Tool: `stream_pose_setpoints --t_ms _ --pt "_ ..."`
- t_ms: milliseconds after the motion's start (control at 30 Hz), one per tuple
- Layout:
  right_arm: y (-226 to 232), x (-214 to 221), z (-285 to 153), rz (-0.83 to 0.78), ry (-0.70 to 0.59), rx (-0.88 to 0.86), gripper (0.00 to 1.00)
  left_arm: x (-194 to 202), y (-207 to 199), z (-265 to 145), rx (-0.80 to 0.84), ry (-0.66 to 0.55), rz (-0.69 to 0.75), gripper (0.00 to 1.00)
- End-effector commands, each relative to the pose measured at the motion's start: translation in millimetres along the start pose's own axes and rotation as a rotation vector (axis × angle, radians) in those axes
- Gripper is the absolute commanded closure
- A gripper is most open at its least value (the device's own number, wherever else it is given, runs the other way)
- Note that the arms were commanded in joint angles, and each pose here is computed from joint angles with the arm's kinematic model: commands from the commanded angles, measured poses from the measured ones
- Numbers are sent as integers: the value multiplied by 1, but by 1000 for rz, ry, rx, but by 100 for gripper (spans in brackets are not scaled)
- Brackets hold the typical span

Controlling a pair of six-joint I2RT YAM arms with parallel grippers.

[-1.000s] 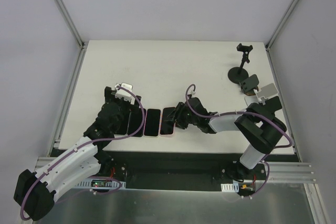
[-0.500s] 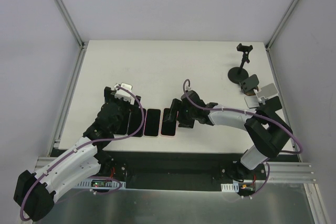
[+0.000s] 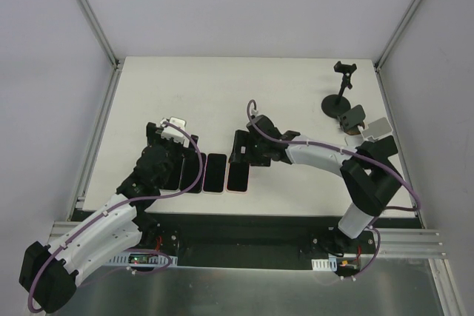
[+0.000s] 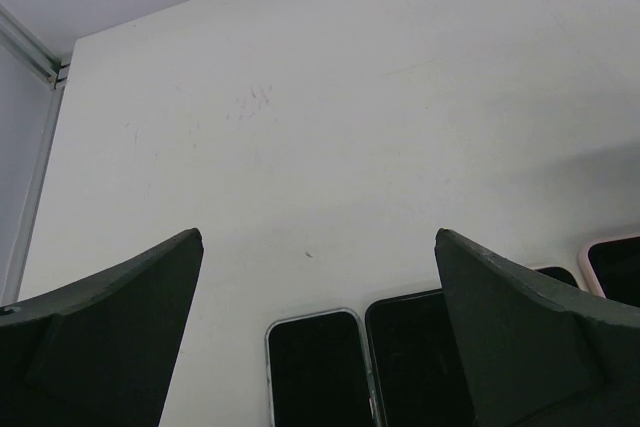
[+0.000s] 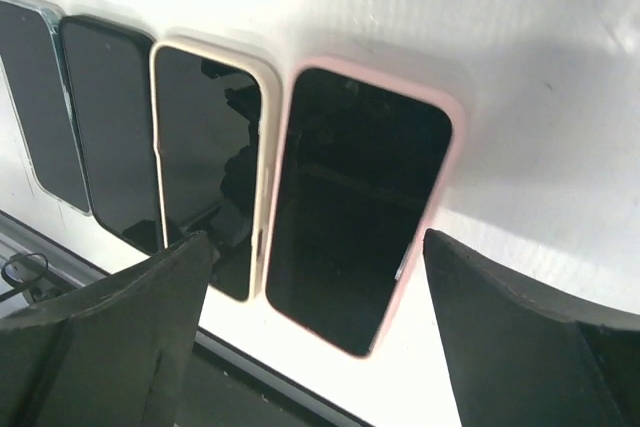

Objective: Remove the phone from the phone stand

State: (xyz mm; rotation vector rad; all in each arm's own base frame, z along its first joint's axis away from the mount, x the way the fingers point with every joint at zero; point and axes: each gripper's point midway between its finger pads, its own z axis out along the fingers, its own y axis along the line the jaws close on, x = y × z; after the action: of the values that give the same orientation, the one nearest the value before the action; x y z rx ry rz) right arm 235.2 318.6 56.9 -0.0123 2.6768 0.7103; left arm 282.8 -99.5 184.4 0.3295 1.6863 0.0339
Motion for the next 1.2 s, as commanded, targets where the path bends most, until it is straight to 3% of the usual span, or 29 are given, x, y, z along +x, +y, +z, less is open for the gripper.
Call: stream_pose_setpoints --t_ms 0,367,733,1167 --pt "15 -8 11 -96 28 -34 12 -34 2 -2 6 -86 -48 1" --pt "34 13 8 -154 98 -88 13 -34 2 -3 6 -86 -46 1" --pt "0 -43 -18 -181 -44 29 11 -32 1 -1 10 -80 -48 1" --pt "0 -40 23 -204 58 -15 11 -34 0 -2 16 -83 -47 1"
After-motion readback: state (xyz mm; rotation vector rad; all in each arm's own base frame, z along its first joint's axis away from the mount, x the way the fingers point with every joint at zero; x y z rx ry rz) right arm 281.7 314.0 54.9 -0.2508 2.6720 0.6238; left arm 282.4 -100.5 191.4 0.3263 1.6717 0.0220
